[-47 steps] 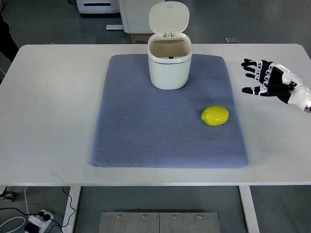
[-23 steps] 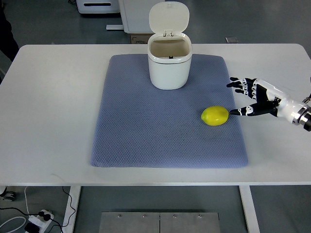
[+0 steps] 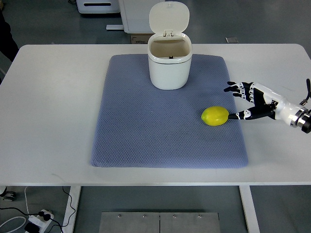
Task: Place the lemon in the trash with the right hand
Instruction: 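Lower the right hand around the lemon and close its fingers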
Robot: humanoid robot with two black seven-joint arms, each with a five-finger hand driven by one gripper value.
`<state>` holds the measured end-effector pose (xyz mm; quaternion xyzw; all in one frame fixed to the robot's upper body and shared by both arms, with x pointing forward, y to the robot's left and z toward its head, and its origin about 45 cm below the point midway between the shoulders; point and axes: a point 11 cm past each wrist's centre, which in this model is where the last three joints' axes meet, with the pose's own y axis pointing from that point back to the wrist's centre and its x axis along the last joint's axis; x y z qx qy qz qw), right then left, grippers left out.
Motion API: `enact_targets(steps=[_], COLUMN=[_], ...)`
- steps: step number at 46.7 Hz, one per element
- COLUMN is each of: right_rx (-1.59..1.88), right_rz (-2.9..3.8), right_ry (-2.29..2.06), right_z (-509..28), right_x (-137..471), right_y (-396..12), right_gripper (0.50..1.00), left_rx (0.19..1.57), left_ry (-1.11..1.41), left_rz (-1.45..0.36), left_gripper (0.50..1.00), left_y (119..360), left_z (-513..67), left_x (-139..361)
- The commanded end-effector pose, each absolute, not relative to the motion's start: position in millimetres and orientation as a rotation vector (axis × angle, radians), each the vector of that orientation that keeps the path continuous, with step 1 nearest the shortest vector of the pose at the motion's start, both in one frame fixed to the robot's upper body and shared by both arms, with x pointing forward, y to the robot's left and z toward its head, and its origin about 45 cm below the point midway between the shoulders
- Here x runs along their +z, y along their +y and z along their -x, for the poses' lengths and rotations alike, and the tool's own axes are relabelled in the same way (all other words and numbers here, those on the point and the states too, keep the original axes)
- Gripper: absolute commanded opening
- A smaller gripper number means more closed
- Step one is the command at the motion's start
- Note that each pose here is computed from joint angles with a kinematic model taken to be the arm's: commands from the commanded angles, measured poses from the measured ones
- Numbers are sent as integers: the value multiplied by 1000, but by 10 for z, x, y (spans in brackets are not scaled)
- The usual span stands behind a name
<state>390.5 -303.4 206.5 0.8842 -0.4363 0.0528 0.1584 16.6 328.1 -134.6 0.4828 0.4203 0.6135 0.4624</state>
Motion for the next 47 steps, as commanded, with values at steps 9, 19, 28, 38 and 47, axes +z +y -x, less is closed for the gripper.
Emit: enact_targets(steps=[9,19,28,38,47], right_rx=[182,144,173,199,198], right_rz=[-2561,-2524,-2499,-2481,-2483], right_ry=[-1249,-1214,-1199,-1178,-1166], right_z=[-3912,-3892,-3898,-3904,-3898], right_x=[2069,1938,1891,1828,1793], right_y=[-2975,-2917,-2859,-2769,-2712], right_gripper=[1000,1000,1000,1000,1000], left_rx=[1509,1509,1509,1509,1509], left_ry=[1032,1034,1032,1034,1034], left_rz=[-1186,-1187,-1186,-1187,-1187], left_gripper=[1000,1000,1000,1000,1000], left_y=[3281,3281,3281,3281,3281], left_z=[-175,-166,-175,-166,-166], left_x=[-1345,-1346,-1345,-1346,-1346])
